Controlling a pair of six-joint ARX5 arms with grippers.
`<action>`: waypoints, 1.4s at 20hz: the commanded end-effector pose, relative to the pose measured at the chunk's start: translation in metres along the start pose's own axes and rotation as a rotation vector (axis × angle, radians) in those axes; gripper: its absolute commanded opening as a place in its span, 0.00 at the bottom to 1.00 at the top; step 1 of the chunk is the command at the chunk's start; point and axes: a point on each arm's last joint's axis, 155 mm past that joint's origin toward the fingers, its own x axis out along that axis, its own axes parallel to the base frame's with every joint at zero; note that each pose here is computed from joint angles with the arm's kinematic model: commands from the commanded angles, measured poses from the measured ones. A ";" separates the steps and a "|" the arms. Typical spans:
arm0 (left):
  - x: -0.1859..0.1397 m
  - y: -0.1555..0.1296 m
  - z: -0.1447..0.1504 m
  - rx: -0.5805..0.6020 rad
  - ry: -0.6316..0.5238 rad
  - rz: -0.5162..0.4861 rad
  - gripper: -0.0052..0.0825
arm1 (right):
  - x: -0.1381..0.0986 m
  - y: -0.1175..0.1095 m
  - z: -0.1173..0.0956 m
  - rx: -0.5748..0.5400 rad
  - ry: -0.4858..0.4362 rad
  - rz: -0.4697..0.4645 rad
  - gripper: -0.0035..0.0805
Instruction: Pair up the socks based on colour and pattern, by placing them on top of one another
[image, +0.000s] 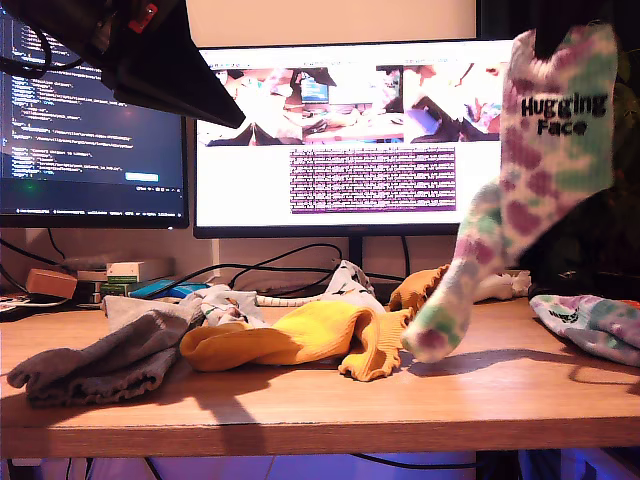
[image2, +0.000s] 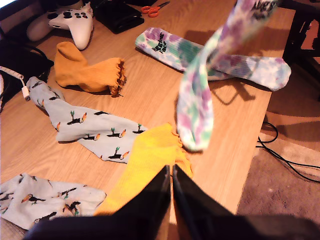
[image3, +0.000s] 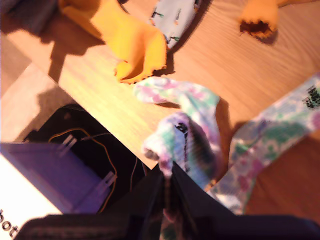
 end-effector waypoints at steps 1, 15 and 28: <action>0.005 -0.002 -0.008 -0.005 0.017 -0.012 0.03 | -0.016 -0.001 -0.001 0.059 -0.040 -0.042 0.03; 0.005 -0.001 -0.006 -0.001 0.010 -0.009 0.03 | -0.006 -0.067 0.048 0.155 -0.180 -0.288 0.03; 0.021 0.000 0.001 0.012 -0.031 -0.039 0.03 | 0.081 -0.117 0.043 0.204 -0.001 -0.330 0.03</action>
